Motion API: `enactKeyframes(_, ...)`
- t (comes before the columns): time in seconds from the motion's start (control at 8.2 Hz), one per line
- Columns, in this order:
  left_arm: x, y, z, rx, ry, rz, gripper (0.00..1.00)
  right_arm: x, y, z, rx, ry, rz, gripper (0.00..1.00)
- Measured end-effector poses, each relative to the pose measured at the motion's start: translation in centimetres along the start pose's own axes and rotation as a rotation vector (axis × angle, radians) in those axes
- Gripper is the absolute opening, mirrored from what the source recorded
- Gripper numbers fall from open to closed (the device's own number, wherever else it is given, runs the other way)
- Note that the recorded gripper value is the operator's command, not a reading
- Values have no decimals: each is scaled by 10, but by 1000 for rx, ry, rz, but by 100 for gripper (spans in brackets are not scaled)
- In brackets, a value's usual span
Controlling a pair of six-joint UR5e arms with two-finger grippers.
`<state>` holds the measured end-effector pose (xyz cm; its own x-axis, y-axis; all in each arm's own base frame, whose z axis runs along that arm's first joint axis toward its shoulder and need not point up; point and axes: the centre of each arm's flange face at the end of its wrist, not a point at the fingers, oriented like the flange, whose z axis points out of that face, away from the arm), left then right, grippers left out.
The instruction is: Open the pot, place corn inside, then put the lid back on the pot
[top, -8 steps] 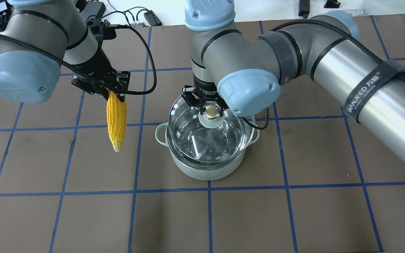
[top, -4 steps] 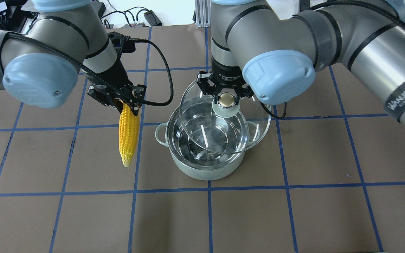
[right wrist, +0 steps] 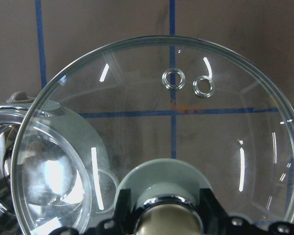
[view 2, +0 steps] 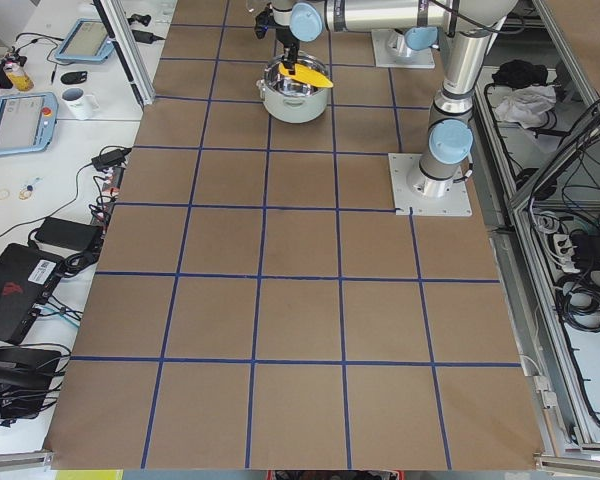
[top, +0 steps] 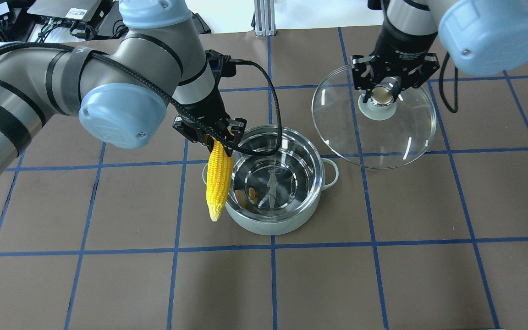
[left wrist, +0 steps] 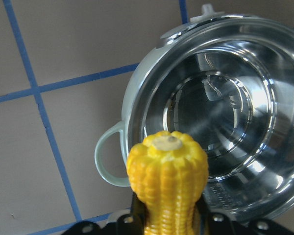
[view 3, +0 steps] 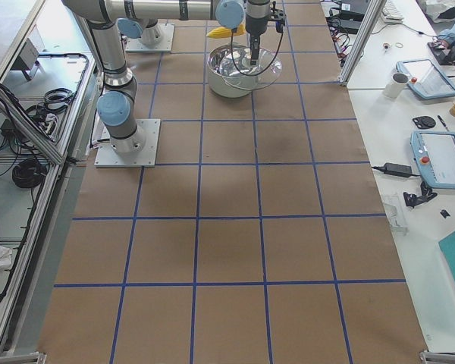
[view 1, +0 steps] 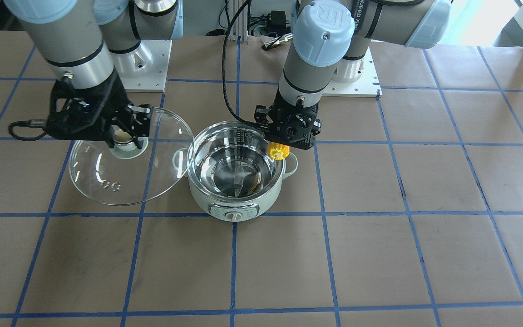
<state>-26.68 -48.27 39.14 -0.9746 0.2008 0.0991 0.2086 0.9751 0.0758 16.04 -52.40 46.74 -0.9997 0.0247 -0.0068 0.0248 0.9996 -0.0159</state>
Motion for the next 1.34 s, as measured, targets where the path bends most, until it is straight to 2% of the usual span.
enactKeyframes(0.37, 32, -7, 2, 16, 93, 45, 0, 38, -7, -2, -12, 1, -27, 41)
enactKeyframes(0.85, 57, -36, 54, -3, 104, 92, 0, 41, -7, -2, -13, 0, -29, 41)
enactKeyframes(0.98, 59, -40, 61, -11, 104, 93, 20, 41, -7, -2, -13, 0, -29, 41)
enactKeyframes(1.1, 59, -43, 63, -12, 104, 94, 94, 41, -7, -2, -13, 0, -29, 41)
enactKeyframes(1.22, 60, -46, 64, -11, 102, 96, 100, 41, -7, -1, -13, 0, -29, 40)
enactKeyframes(1.34, 60, -49, 65, -11, 99, 99, 100, 41, -7, -1, -14, 0, -29, 40)
